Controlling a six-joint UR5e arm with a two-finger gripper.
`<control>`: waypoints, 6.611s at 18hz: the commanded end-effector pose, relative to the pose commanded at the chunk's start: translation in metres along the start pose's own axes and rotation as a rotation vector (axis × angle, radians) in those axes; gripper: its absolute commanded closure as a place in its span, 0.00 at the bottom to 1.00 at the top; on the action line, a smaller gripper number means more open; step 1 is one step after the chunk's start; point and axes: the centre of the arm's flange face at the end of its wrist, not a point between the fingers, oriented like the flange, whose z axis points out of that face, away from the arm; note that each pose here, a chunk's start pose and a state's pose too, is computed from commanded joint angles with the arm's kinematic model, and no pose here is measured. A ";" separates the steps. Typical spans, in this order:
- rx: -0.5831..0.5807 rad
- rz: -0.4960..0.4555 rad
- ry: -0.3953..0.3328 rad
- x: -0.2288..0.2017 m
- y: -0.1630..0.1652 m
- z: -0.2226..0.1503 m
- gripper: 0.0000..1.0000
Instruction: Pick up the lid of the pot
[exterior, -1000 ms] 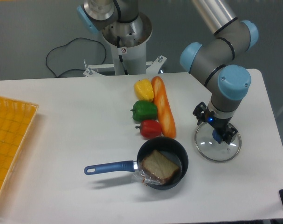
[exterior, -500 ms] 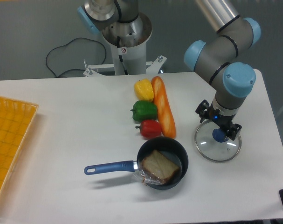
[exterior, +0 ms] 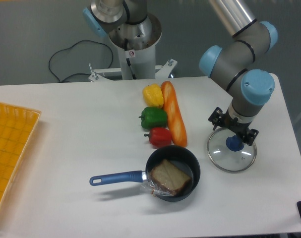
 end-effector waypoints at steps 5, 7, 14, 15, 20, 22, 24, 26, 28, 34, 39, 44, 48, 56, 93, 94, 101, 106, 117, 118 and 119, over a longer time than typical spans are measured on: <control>0.000 -0.014 0.001 -0.005 0.006 0.005 0.00; 0.001 -0.014 0.005 -0.006 0.006 0.008 0.00; 0.002 -0.030 0.028 -0.005 0.007 0.022 0.00; 0.001 -0.030 0.031 -0.005 0.007 0.024 0.00; 0.001 -0.027 0.039 -0.004 0.006 0.029 0.00; 0.002 -0.027 0.043 -0.005 0.006 0.031 0.00; 0.013 -0.027 0.043 -0.005 0.004 0.031 0.01; 0.015 -0.026 0.046 -0.005 0.004 0.032 0.03; 0.014 -0.026 0.045 -0.006 0.004 0.033 0.04; 0.015 -0.018 0.042 -0.008 0.004 0.032 0.23; 0.015 -0.016 0.042 -0.008 0.004 0.032 0.33; 0.015 -0.013 0.042 -0.007 0.002 0.032 0.35; 0.015 -0.015 0.042 -0.007 0.002 0.032 0.38; 0.015 -0.012 0.042 -0.006 0.001 0.032 0.41; 0.015 -0.004 0.037 -0.005 -0.009 0.032 0.47; 0.015 -0.002 0.037 -0.005 -0.009 0.032 0.47; 0.011 0.000 0.011 -0.004 -0.010 0.014 0.47; 0.009 0.017 0.006 0.005 -0.015 -0.006 0.47; 0.005 0.093 0.032 0.001 -0.008 -0.054 0.47; 0.006 0.116 0.029 0.002 -0.004 -0.060 0.47; 0.006 0.120 0.032 0.001 0.002 -0.064 0.47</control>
